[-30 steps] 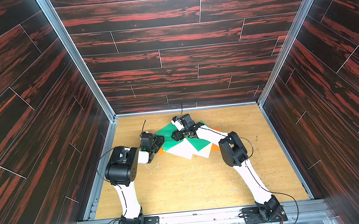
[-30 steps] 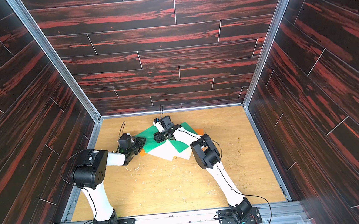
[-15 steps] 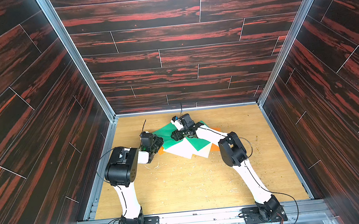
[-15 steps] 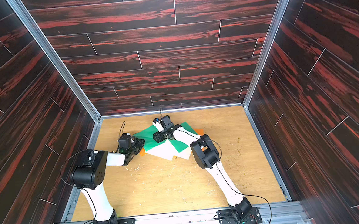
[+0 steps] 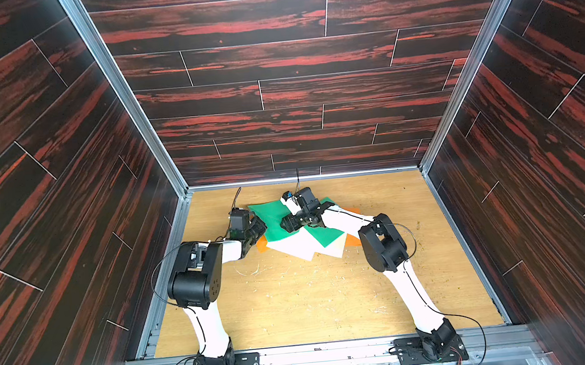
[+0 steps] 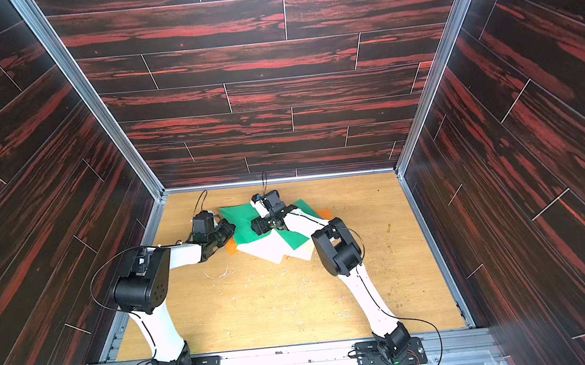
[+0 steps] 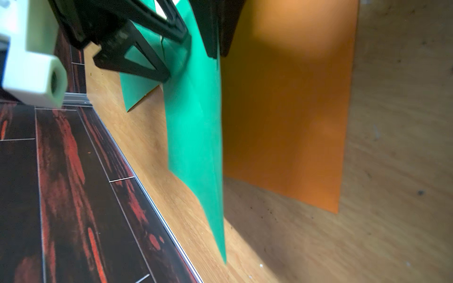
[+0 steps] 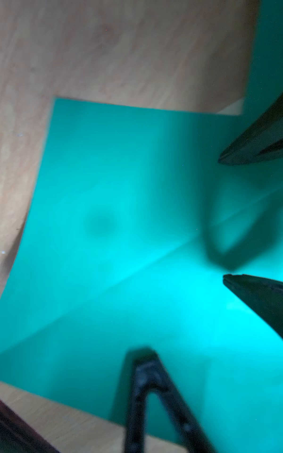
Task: Sort the scattered colored papers by color
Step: Pick up the colored paper from the center of the board.
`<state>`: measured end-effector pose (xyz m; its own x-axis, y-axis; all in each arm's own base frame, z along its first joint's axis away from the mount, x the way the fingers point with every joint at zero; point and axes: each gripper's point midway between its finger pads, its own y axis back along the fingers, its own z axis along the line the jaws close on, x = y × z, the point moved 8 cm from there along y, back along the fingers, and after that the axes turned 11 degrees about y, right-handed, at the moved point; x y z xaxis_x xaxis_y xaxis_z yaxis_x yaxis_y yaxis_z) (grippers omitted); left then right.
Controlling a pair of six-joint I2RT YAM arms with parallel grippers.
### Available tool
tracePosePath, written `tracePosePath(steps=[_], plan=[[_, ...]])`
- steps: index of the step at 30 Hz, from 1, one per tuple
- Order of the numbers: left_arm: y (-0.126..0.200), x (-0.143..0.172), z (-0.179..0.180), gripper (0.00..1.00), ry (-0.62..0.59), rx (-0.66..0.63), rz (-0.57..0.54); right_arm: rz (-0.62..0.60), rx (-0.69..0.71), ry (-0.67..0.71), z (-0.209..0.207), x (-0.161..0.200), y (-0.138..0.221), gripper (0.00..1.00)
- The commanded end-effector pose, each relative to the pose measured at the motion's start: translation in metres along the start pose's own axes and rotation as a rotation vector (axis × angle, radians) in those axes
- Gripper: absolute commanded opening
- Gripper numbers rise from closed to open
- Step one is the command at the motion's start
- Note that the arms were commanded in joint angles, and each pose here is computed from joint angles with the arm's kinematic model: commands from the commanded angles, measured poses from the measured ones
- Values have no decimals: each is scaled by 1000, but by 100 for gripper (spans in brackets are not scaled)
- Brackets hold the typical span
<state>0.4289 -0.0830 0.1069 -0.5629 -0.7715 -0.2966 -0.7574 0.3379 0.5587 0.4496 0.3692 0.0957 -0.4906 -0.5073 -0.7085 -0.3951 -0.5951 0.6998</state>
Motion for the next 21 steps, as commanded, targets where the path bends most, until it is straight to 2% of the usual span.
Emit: tracePosePath(steps=[1, 5, 9, 12, 15, 21], plan=[[15, -9, -25, 0, -81, 13, 14, -158, 43, 34, 6, -42, 48, 76], [21, -11, -34, 0, -132, -3, 39, -269, 60, 55, 13, -62, 90, 77], [35, -16, -48, 0, -170, 12, 47, -317, 91, 46, 18, -68, 123, 78], [44, -16, -58, 0, -180, 27, 75, -317, 111, 29, 20, -63, 137, 78], [67, -18, -76, 0, -199, 55, 84, -318, 120, 6, 23, -53, 149, 78], [108, -10, -80, 0, -248, -6, 108, -312, 124, -31, 28, -30, 165, 78]])
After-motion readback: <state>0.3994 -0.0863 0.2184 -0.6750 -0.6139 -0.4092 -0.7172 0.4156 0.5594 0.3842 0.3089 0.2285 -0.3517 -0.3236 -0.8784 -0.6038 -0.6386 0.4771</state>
